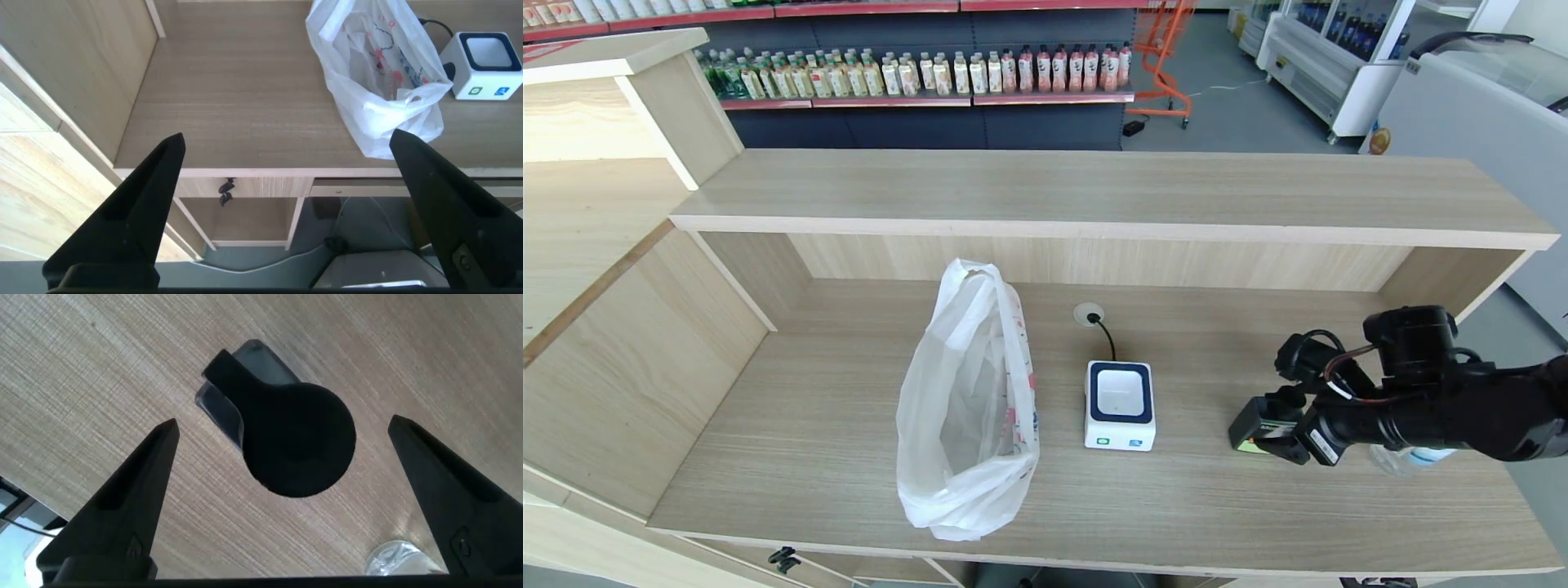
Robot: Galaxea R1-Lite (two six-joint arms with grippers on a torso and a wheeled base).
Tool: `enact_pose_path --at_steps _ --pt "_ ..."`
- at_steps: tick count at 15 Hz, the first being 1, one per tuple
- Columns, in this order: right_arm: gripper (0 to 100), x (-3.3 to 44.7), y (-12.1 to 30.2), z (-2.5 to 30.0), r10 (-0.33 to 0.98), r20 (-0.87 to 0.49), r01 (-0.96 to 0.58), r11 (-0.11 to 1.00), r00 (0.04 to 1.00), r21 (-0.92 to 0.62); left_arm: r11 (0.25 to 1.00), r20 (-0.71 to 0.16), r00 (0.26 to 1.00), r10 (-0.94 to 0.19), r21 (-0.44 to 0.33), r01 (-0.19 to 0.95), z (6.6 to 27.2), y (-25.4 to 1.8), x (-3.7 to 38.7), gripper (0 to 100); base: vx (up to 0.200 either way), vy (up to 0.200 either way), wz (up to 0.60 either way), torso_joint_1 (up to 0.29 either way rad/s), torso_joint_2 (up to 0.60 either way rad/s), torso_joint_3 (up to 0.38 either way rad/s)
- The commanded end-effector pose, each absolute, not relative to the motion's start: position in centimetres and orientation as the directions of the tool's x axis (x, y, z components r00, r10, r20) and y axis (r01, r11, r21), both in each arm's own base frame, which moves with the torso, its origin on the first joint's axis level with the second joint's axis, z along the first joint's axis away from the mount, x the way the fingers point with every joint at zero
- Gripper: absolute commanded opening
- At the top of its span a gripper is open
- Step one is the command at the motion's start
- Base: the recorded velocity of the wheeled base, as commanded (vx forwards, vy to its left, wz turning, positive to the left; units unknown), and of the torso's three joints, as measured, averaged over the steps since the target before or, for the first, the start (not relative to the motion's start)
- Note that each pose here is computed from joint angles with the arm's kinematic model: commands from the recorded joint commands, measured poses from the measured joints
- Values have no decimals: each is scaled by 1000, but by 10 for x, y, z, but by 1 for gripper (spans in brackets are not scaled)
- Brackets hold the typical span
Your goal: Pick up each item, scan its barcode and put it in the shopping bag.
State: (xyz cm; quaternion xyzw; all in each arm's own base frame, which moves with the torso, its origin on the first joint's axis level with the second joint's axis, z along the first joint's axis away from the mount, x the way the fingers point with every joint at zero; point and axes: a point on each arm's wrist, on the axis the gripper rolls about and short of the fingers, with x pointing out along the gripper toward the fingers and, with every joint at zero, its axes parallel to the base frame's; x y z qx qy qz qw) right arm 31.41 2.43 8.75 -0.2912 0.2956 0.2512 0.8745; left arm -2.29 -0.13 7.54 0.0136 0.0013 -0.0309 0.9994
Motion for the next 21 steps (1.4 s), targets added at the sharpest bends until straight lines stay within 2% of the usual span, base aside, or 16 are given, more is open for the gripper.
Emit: enact_pose_path --at_steps 1,6,8,9,14,17,19,21 --pt "100 320 28 79 278 -679 -630 696 680 -346 998 -5 998 -61 27 61 75 -1 -23 100 0 0 0 0 0 0" --pt "100 331 32 72 290 -673 -635 692 681 -344 998 -3 998 -61 27 61 75 -1 -23 100 0 0 0 0 0 0" --pt "100 334 37 70 341 -658 -662 675 672 -326 998 -3 998 -61 27 61 75 -1 -23 100 0 0 0 0 0 0" --pt "0 335 39 69 360 -649 -671 667 671 -324 998 -3 998 -61 27 61 75 -1 -23 100 0 0 0 0 0 0" --pt "0 332 40 77 370 -630 -669 664 683 -335 998 -3 998 -61 27 61 75 -1 -23 100 0 0 0 0 0 0" --pt "0 302 31 120 360 -545 -609 692 757 -388 998 -3 998 -61 27 61 75 -1 -23 100 0 0 0 0 0 0" --pt "0 268 12 158 316 -433 -501 754 844 -426 998 -3 998 -61 27 61 75 -1 -23 100 0 0 0 0 0 0" --pt "0 241 3 173 284 -334 -422 767 899 -484 998 -3 998 -61 26 61 75 -1 -23 100 0 0 0 0 0 0"
